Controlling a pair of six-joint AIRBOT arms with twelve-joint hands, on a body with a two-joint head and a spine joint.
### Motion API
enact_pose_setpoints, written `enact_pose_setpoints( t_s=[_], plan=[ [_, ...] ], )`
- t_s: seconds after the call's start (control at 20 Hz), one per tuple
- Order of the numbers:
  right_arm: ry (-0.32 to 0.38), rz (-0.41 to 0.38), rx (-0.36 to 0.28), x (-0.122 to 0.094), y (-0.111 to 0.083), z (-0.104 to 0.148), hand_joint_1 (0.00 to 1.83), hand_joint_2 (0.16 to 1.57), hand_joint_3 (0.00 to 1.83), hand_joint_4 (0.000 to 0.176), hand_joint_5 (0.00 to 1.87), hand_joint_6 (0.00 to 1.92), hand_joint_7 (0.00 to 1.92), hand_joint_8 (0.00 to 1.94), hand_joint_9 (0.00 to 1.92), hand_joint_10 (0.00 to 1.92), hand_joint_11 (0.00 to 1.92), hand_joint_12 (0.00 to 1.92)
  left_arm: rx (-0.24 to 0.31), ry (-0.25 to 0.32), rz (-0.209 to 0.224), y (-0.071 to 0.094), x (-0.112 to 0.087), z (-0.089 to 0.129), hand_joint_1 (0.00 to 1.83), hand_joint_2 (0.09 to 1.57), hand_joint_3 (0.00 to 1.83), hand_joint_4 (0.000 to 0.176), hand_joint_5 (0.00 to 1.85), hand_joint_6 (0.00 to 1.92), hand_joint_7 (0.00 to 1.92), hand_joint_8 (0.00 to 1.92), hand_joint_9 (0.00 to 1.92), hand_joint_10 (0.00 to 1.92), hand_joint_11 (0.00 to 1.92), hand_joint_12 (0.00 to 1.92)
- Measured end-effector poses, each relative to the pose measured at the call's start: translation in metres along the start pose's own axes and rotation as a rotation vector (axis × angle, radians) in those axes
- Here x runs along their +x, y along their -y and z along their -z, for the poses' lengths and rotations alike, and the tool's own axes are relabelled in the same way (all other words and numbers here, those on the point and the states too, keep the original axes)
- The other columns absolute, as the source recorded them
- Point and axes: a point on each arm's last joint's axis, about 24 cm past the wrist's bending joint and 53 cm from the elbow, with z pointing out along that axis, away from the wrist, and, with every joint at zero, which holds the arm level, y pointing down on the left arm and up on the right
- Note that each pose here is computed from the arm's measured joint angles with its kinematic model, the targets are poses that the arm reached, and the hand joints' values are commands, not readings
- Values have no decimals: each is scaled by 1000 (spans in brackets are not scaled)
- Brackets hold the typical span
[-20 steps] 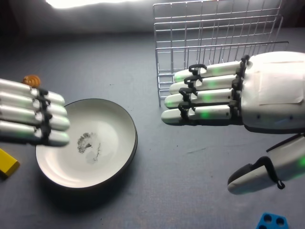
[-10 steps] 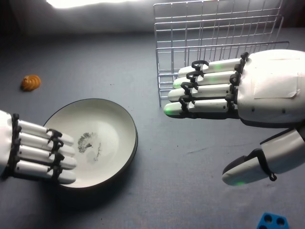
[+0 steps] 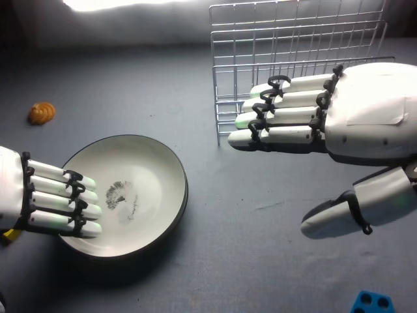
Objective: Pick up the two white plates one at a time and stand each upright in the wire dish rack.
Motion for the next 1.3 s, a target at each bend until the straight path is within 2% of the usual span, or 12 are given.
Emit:
enact_pose_setpoints(
  t_s=[0.3, 0.7, 0.9, 1.3],
  plan=[
    [7, 26, -17, -2, -4, 0, 0, 1090, 0, 0, 0, 0, 0, 0, 0, 0, 0, 0, -42, 10, 14, -20, -1, 2, 0, 1001, 0, 0, 0, 0, 0, 0, 0, 0, 0, 0],
    [10, 63, -24, -2, -6, 0, 0, 1083, 0, 0, 0, 0, 0, 0, 0, 0, 0, 0, -62, -6, 23, -32, 6, 1, 0, 1015, 3, 0, 0, 0, 0, 0, 0, 0, 0, 0],
    [11, 113, -25, -2, -6, 0, 0, 1085, 0, 0, 0, 0, 0, 0, 0, 0, 0, 0, -56, -13, 24, -33, 8, -2, 0, 1003, 0, 0, 0, 0, 0, 0, 0, 0, 0, 0],
    [10, 121, -23, -2, -6, 0, 0, 1084, 0, 0, 0, 0, 0, 0, 0, 0, 0, 0, -55, -10, 34, -34, 10, -5, 0, 1014, 2, 0, 0, 0, 0, 0, 0, 0, 0, 0]
  ],
)
